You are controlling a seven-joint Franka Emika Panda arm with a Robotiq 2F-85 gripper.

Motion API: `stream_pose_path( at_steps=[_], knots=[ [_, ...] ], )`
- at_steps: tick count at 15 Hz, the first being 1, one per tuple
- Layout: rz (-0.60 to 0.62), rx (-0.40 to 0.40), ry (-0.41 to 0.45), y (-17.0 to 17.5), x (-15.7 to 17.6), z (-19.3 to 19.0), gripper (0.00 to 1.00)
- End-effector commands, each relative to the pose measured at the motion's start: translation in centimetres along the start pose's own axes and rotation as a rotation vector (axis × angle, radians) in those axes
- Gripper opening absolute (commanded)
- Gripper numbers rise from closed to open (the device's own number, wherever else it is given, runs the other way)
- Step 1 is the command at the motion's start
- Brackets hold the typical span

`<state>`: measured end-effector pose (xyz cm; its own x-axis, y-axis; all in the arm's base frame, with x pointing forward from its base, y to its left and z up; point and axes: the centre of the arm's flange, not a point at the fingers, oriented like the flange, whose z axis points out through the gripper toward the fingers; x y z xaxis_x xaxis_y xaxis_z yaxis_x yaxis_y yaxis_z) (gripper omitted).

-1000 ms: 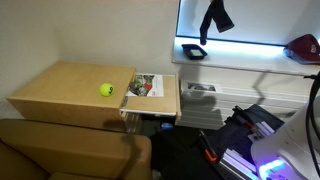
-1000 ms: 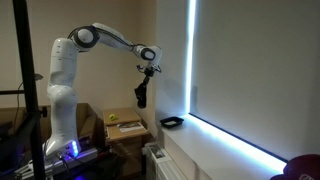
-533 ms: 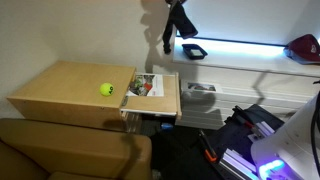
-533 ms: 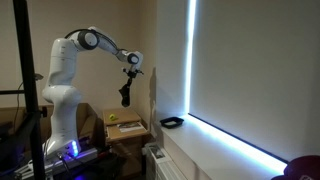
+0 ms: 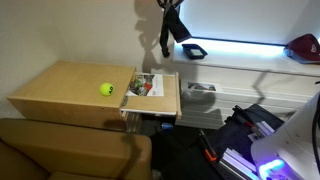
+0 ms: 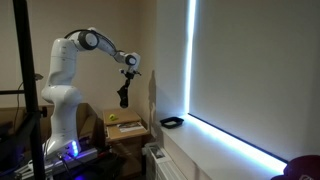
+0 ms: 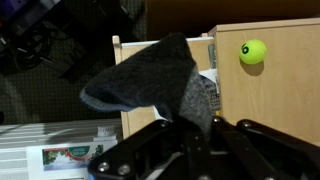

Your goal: Pick up one piece of socks and put it on top of the drawer

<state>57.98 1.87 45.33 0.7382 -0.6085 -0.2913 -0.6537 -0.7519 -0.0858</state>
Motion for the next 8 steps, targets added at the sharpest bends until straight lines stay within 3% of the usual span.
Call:
stream_pose_path(
  at_steps=[1,6,8],
  knots=[
    [-0.086,-0.078,-0.024,-3.3,0.8,5.7,0.01],
    [-0.235,-0.107,0.207,-13.3,0.7,11.8,0.01],
    [-0.272,-0.065,0.318,-17.3,0.5,12.3,0.01]
  ],
)
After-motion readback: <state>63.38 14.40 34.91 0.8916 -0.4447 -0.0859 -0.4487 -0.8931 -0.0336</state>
